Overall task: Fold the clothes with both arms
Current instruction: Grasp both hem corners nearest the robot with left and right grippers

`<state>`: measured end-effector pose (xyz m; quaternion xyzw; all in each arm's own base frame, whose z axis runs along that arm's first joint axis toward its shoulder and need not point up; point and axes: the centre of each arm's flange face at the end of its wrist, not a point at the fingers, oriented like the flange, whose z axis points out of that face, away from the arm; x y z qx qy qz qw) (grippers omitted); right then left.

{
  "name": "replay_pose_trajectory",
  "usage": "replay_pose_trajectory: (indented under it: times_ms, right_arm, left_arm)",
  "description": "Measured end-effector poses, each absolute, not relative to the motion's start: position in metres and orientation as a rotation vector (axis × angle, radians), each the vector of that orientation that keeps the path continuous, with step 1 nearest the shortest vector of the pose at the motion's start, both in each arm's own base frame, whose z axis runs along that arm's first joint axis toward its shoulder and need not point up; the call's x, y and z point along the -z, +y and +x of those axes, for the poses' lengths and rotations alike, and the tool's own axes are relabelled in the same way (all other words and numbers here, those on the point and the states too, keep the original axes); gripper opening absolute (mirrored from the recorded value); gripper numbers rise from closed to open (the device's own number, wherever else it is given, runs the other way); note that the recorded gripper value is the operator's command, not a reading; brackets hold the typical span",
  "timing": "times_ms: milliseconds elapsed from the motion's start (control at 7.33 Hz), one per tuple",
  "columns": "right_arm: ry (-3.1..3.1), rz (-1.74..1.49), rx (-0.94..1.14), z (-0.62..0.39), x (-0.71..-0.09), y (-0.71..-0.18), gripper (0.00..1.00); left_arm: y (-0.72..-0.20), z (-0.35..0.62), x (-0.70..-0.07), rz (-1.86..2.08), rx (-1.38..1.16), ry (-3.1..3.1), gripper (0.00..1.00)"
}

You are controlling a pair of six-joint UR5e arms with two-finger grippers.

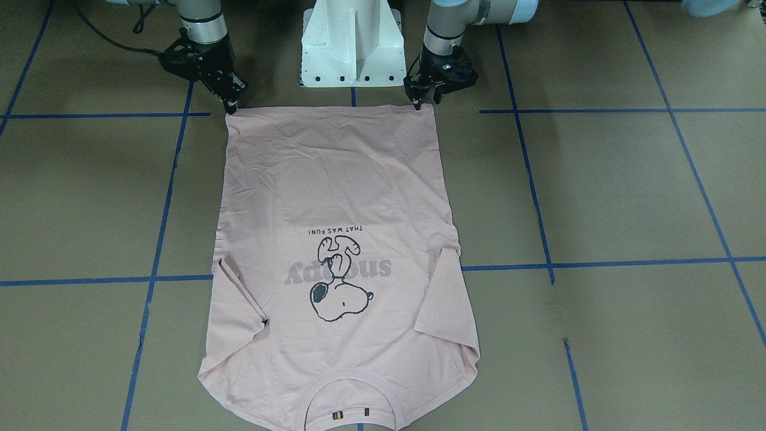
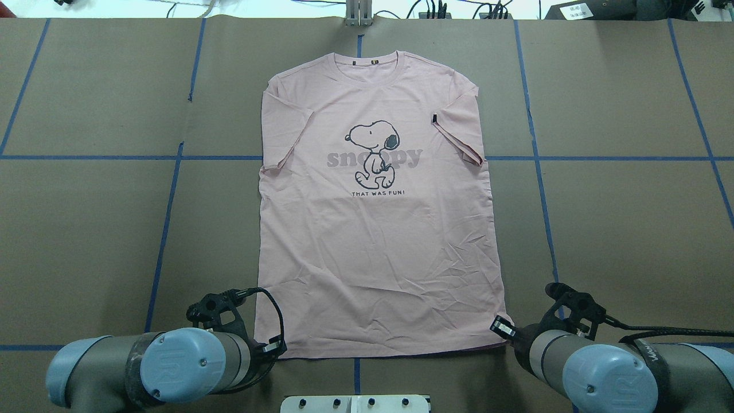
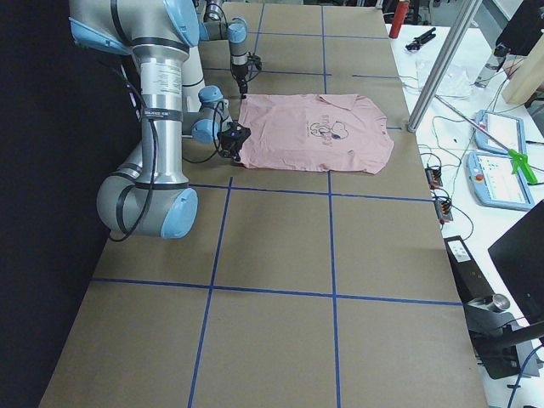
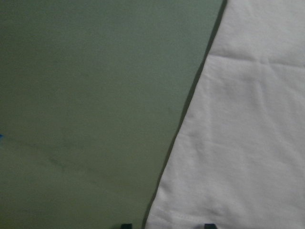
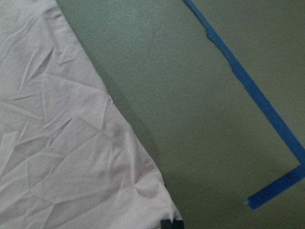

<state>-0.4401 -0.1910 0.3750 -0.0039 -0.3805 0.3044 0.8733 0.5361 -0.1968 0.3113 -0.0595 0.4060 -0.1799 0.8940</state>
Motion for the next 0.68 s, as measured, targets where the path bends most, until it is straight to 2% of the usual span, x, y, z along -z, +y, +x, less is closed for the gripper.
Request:
replay_pose_trajectory:
  times_ms: [545, 682]
  right_arm:
    - [-0.797, -0.005, -0.643, -0.4384, -0.3742, -0.1944, 0.0]
    - [-0.797, -0.005, -0.644, -0.4382, -0.3742, -0.1948, 0.0]
  left_arm:
    - [-0.1983, 0.5356, -0.3125, -0.123, 0.379, 0.839, 0.36]
    - [-0.1985, 0.5355, -0.3129, -0.123, 0.38, 0.838, 0.3]
